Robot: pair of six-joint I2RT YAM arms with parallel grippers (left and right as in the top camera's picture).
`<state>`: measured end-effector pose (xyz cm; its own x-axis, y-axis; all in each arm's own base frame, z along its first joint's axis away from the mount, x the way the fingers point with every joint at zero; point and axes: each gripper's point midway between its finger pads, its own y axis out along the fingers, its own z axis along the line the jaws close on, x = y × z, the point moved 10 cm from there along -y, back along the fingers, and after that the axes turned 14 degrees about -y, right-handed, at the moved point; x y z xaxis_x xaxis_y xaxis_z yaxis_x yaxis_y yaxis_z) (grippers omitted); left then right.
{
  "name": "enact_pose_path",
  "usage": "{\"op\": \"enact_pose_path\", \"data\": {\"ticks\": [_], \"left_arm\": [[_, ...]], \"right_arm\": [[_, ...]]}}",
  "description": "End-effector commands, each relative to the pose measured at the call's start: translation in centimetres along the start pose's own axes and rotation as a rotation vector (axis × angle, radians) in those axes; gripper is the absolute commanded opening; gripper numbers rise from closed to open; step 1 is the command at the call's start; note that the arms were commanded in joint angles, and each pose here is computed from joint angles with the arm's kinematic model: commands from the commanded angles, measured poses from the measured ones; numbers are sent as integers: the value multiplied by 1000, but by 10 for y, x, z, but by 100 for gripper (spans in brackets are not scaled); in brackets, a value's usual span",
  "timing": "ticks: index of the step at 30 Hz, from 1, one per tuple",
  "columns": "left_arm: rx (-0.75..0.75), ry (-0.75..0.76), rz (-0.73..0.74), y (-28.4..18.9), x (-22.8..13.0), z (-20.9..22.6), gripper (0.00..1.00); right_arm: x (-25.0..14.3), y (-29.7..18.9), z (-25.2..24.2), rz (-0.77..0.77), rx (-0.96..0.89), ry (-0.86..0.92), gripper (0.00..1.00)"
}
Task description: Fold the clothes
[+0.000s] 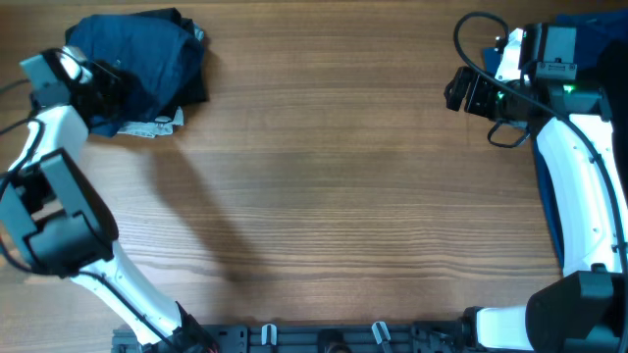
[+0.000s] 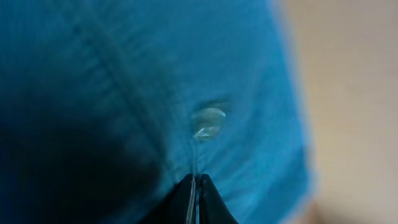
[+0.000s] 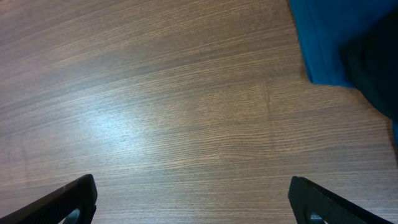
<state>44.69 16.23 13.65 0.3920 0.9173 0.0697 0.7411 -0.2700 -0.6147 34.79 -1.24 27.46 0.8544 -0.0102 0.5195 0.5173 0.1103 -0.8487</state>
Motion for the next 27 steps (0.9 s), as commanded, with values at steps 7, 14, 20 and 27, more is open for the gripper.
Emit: {"op": "enact_pose_path", "data": {"ticks": [7,14,20,27], "left_arm": [[-258,99,83,-15,-7,-46,4],[-306,163,-144,10,-35,-98,4],[-232,264,-321,48,-84,-119,4],[-285,241,-371,83,-74,-95,4]], "right_arm": [[-2,4,-2,14,-17,14,100],[-2,4,-2,14,-17,13,100],[-2,4,-2,14,-17,13,100],[-2,4,-2,14,-17,13,100]]}}
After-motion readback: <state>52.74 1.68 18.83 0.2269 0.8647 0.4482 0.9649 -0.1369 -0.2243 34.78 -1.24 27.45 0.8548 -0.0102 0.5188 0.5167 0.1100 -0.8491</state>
